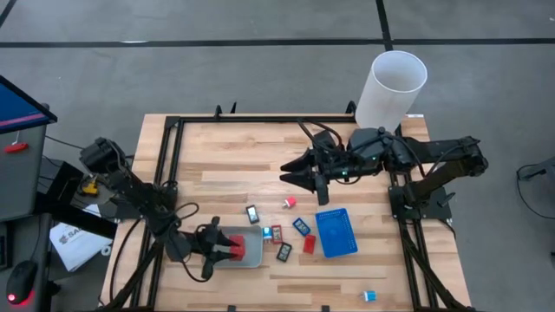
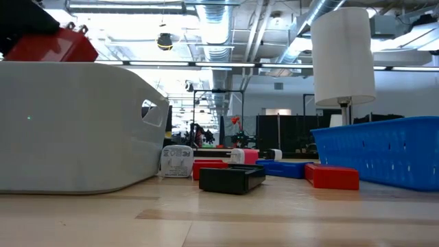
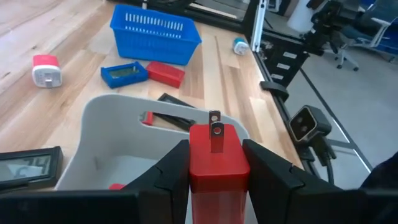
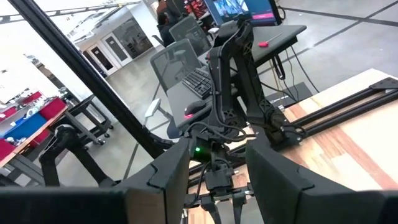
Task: Pick & Place Office items
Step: Put the red charger adapter into the gray bin
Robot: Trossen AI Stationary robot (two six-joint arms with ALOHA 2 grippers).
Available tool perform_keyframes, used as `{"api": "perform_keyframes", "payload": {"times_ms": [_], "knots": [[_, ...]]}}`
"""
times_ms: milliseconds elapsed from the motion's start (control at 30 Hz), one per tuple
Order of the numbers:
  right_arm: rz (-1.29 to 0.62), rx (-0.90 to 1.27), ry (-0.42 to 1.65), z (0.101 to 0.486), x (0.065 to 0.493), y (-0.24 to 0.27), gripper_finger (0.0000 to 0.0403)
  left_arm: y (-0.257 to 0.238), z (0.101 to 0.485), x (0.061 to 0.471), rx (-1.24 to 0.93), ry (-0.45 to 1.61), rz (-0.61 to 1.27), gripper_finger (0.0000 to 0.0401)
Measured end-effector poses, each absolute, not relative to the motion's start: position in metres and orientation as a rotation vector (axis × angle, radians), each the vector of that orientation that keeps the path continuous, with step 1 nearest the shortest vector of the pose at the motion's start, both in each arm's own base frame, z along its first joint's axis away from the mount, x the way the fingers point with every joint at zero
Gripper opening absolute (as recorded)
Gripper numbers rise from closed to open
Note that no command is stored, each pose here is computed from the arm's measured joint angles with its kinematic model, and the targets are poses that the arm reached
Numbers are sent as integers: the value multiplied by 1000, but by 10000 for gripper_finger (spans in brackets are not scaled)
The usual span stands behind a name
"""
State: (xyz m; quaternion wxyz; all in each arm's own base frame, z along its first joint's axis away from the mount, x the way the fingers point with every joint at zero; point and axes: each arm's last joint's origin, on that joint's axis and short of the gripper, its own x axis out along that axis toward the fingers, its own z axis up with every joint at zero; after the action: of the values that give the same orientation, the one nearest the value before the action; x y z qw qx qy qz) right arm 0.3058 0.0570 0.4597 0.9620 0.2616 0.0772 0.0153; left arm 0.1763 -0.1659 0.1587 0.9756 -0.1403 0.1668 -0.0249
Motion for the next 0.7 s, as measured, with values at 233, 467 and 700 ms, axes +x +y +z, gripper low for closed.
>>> {"api": "perform_keyframes", "payload": {"times_ms": [233, 467, 700], "knots": [[30, 527, 172, 459, 304, 57, 152, -167, 157, 178, -236, 371, -35, 118], [34, 524, 176, 459, 304, 57, 152, -168, 154, 174, -212, 395, -29, 118], [37, 524, 177, 459, 304, 57, 152, -171, 153, 171, -204, 402, -41, 118]]}}
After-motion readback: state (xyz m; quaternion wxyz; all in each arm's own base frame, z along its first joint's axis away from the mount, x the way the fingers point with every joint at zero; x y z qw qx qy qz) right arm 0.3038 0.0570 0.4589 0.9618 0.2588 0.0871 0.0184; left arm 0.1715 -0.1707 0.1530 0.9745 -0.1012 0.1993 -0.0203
